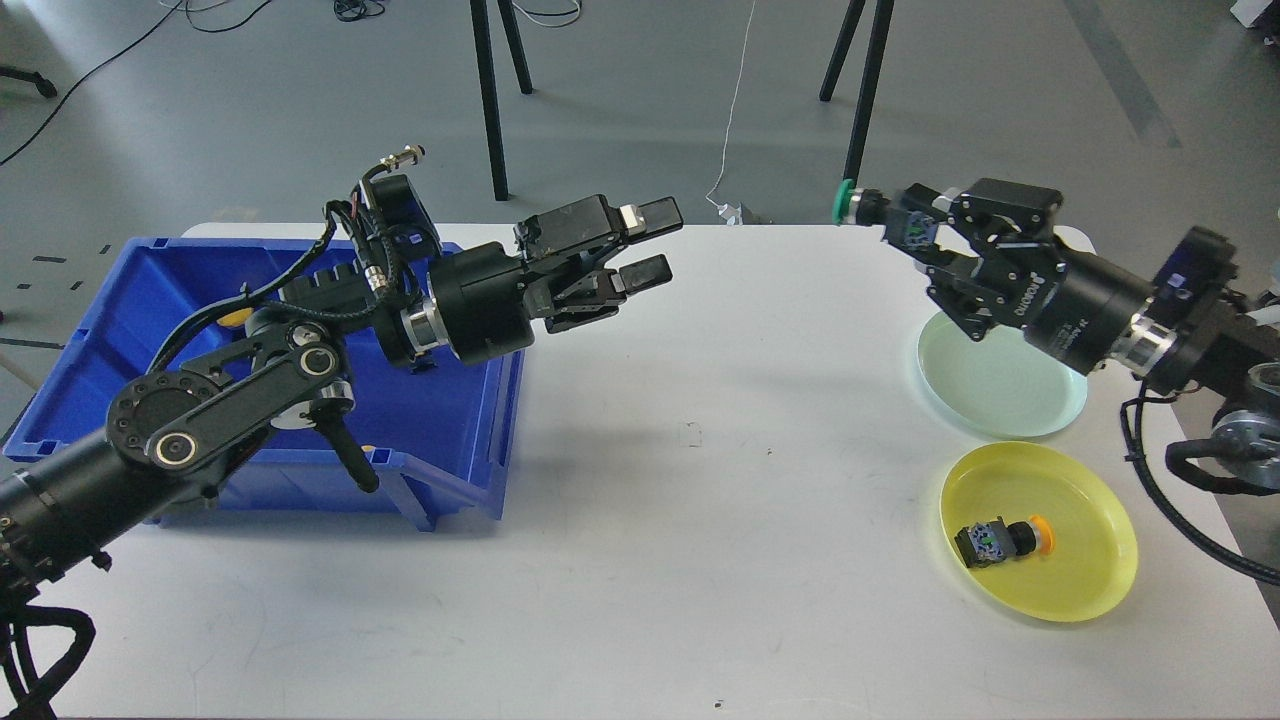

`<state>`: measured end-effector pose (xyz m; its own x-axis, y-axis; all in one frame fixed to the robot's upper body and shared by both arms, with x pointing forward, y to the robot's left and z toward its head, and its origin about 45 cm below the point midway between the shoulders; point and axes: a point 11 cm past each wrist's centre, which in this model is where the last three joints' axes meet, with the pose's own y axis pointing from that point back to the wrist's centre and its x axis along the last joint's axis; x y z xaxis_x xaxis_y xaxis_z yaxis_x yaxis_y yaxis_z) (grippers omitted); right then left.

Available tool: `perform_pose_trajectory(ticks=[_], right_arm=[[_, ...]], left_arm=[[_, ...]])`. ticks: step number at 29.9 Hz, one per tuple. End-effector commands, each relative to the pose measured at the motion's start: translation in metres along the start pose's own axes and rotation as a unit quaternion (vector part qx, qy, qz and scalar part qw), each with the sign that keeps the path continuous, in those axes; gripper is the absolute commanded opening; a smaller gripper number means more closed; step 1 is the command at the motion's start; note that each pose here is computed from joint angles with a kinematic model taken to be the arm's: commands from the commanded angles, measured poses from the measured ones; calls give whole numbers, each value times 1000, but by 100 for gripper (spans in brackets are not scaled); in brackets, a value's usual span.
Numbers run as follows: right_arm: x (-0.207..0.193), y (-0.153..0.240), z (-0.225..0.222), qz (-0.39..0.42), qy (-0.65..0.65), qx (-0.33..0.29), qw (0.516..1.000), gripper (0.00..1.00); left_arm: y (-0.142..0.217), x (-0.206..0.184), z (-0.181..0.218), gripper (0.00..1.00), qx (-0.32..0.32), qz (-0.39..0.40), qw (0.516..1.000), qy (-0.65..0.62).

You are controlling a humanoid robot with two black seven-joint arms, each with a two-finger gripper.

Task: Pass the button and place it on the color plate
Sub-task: 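Carry the green button with the right gripper onto the pale green plate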

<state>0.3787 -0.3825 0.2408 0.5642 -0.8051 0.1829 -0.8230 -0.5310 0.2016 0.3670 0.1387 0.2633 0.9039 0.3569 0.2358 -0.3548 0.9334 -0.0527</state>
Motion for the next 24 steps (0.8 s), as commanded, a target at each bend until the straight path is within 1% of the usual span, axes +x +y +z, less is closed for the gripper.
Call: perform_pose_trajectory(ticks=[1,4,8,10,13,16,19,20,23,24], right_arm=[[42,32,42,57,97,-91,989,0],[46,44,71,81,141,-135,977,0],[32,35,109,76,194,-179,962,1],[25,28,119,74,200,-186,959,4],[20,22,120,70,199,-183,960,7],[20,22,120,71,200,-184,960,16],[21,22,119,73,199,-182,960,37],[21,22,119,74,198,-181,960,42],[21,22,119,74,198,-181,960,51],[22,22,119,75,198,-181,960,56]], left_arm=[[0,0,0,97,0,0,1000,0],[-1,-1,0,97,-1,0,1000,1],[-1,-1,-1,97,0,-1,1000,1],[-1,-1,-1,97,0,-1,1000,0],[0,-1,-1,97,0,-1,1000,1],[0,-1,-1,97,1,-1,1000,1],[0,-1,-1,97,0,-1,1000,1],[0,-1,-1,97,0,-1,1000,2],[0,-1,-1,97,0,-1,1000,1],[0,-1,-1,97,0,-1,1000,1]])
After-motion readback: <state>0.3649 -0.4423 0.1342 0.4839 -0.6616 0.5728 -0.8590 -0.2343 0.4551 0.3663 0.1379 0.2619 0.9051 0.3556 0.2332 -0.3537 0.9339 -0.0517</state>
